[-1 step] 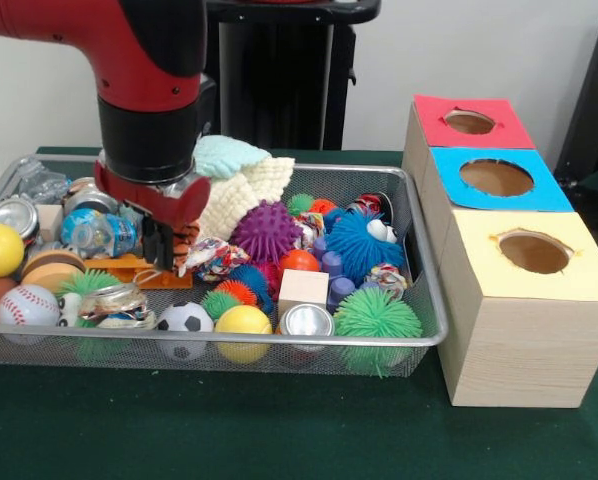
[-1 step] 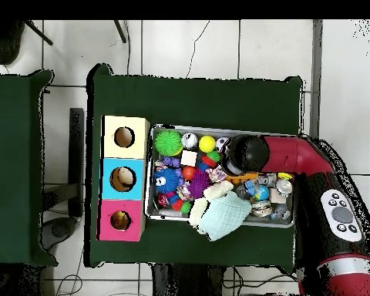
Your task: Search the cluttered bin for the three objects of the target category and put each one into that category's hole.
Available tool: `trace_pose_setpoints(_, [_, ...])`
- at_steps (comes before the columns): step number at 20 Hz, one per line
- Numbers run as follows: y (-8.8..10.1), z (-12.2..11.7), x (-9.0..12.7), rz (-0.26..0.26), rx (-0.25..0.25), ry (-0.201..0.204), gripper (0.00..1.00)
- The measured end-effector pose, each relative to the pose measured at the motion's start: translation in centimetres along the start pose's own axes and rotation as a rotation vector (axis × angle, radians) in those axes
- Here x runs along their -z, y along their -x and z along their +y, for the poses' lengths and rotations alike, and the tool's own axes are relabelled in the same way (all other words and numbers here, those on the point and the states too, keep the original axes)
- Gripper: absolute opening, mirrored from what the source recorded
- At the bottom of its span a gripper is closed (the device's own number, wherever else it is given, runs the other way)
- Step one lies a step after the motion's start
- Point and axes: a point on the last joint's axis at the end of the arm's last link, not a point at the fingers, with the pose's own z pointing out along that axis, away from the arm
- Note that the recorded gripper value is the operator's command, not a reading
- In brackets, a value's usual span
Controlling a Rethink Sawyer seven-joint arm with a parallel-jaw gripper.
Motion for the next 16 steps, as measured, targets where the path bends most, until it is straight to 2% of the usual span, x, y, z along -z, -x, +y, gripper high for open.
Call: trace_pose_setpoints(16, [-2.2,2.4,5.9,-0.006,0.025,0.002,0.0])
